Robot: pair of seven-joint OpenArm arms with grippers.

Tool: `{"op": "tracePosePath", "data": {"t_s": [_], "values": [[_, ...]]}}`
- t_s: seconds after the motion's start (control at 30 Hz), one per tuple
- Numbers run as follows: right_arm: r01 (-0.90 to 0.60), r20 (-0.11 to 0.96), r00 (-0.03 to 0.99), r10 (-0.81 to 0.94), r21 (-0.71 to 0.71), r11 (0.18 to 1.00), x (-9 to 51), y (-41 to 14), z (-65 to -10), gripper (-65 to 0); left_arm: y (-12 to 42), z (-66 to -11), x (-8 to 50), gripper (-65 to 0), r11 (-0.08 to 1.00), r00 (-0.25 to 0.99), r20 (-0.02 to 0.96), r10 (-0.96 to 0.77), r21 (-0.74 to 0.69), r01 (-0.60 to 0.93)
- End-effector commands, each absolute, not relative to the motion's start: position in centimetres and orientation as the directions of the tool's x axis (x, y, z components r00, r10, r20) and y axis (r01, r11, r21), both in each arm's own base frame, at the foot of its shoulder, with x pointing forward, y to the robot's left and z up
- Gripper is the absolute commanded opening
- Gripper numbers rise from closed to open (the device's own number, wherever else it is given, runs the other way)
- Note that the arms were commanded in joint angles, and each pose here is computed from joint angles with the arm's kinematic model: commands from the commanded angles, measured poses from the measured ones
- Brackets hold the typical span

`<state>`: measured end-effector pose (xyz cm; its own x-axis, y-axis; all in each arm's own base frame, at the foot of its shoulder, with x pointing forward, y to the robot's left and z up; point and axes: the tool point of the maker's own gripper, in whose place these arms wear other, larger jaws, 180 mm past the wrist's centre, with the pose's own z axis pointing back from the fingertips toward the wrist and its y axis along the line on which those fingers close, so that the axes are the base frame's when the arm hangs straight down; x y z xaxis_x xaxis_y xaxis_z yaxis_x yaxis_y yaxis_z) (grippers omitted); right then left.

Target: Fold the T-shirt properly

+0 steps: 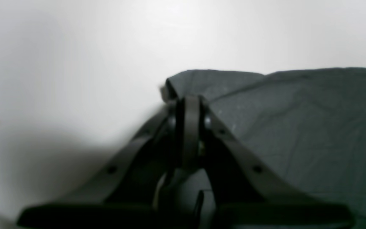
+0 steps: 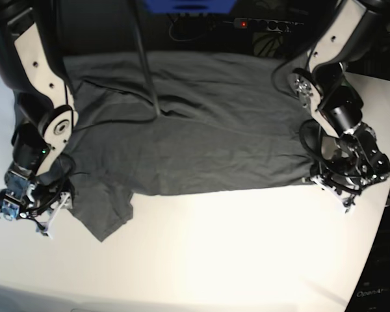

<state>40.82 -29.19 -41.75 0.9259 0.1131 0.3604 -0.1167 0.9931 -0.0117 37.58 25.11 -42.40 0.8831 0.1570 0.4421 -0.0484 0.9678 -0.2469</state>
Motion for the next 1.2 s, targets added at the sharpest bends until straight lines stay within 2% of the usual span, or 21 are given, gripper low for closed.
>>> {"op": "tracePosePath", "data": {"t_s": [0.0, 0.53, 1.17], "values": [[-0.099, 0.428, 0.898, 0.103, -0.031, 0.995, 42.9, -30.5, -39.3, -20.3, 25.9, -40.6, 39.2, -62.6, 0.971, 0.854, 0.496, 0.158, -0.234, -0.044], [-0.108, 0.463, 0.881, 0.099, -0.007, 0.994, 43.4, -31.0, -39.6, -20.2, 25.9, -40.6, 39.2, -62.6, 0.971, 0.853, 0.497, 0.160, -0.236, -0.044], [-0.103, 0.413, 0.906, 0.092, 0.006, 0.995, 41.1, -30.9, -42.1, -21.2, 25.8, -40.5, 39.3, -62.6, 0.970, 0.850, 0.501, 0.161, -0.239, -0.044]]}}
